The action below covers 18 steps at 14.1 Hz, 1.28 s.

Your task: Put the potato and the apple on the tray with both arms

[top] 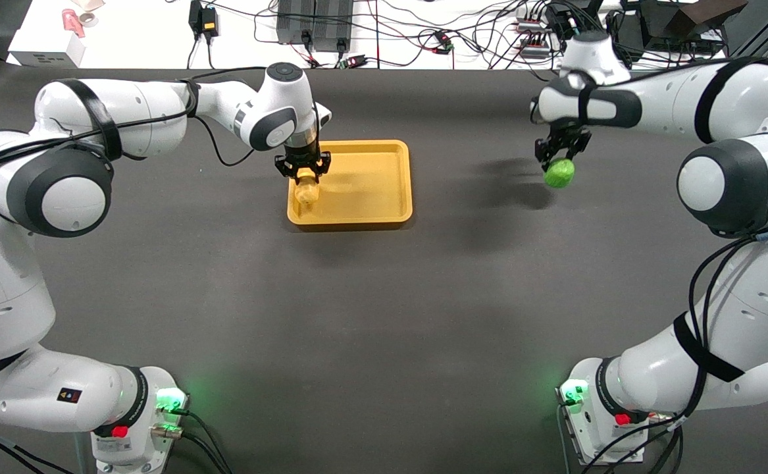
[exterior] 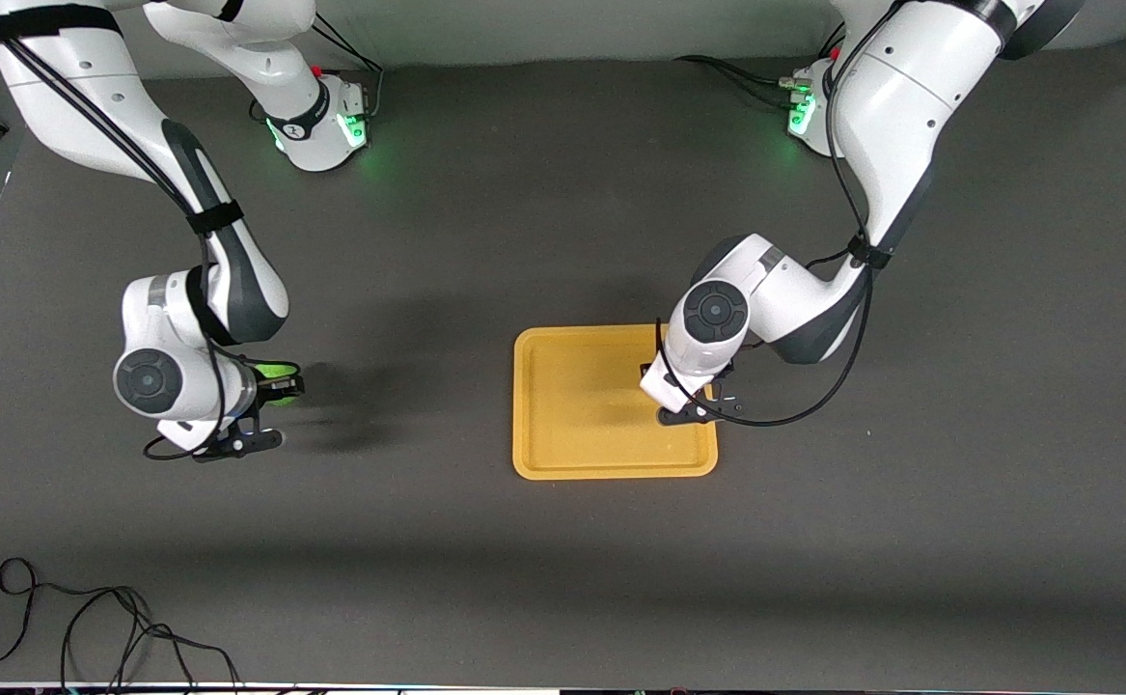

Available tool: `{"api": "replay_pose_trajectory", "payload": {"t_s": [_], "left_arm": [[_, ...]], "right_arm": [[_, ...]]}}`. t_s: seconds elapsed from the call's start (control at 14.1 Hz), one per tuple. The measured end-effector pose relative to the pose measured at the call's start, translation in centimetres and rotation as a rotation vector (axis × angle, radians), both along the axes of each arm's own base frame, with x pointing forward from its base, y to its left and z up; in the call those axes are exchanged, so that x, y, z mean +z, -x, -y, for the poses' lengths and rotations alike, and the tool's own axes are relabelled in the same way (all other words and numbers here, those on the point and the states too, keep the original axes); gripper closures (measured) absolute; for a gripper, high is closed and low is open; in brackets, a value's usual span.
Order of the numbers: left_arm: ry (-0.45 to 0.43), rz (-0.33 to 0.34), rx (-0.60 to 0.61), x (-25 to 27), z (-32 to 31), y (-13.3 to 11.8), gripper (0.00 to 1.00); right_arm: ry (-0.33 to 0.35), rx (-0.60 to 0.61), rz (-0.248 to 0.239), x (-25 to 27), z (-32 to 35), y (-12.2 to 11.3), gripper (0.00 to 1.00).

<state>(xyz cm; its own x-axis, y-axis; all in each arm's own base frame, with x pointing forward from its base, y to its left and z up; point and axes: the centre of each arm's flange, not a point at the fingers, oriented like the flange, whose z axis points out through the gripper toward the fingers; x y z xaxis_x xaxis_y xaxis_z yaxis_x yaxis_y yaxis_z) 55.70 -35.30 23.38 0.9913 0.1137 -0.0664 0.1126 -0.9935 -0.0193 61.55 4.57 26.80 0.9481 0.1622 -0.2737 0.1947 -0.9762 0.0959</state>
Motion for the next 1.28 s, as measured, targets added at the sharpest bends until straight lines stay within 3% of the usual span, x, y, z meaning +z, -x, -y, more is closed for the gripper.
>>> {"api": "replay_pose_trajectory", "payload": {"t_s": [0.14, 0.28, 0.57, 0.64, 0.85, 0.92, 1.13, 1.28], "left_arm": [[-0.002, 0.006, -0.003, 0.1, 0.0, -0.1, 0.48], [-0.008, 0.008, -0.010, -0.1, 0.0, -0.1, 0.48], [-0.010, 0.013, -0.019, -0.4, 0.1, -0.1, 0.43], [-0.015, 0.019, -0.024, -0.4, 0.1, -0.1, 0.39], [-0.019, 0.033, -0.026, -0.1, -0.2, -0.6, 0.05], [-0.018, 0.036, -0.024, 0.1, -0.2, -0.8, 0.00], [-0.030, 0.045, -0.020, 1.7, -1.0, -1.6, 0.00], [-0.044, 0.042, -0.023, 4.6, -3.1, -2.8, 0.00]], "right_arm": [[0.003, 0.008, -0.002, 3.4, -1.1, -1.4, 0.34], [-0.006, 0.027, 0.033, 5.6, -3.8, -2.3, 0.34], [-0.100, -0.084, 0.077, 7.5, -9.8, -3.1, 0.34], [-0.108, -0.105, 0.090, 8.0, -11.1, -3.4, 0.34], [-0.115, -0.195, 0.120, 8.1, -15.4, -4.3, 0.34], [-0.120, -0.229, 0.126, 7.8, -17.7, -4.5, 0.34], [-0.112, -0.314, 0.145, 5.8, -25.7, -4.2, 0.34], [-0.142, -0.383, 0.199, 4.0, -30.8, -3.5, 0.34]]}}
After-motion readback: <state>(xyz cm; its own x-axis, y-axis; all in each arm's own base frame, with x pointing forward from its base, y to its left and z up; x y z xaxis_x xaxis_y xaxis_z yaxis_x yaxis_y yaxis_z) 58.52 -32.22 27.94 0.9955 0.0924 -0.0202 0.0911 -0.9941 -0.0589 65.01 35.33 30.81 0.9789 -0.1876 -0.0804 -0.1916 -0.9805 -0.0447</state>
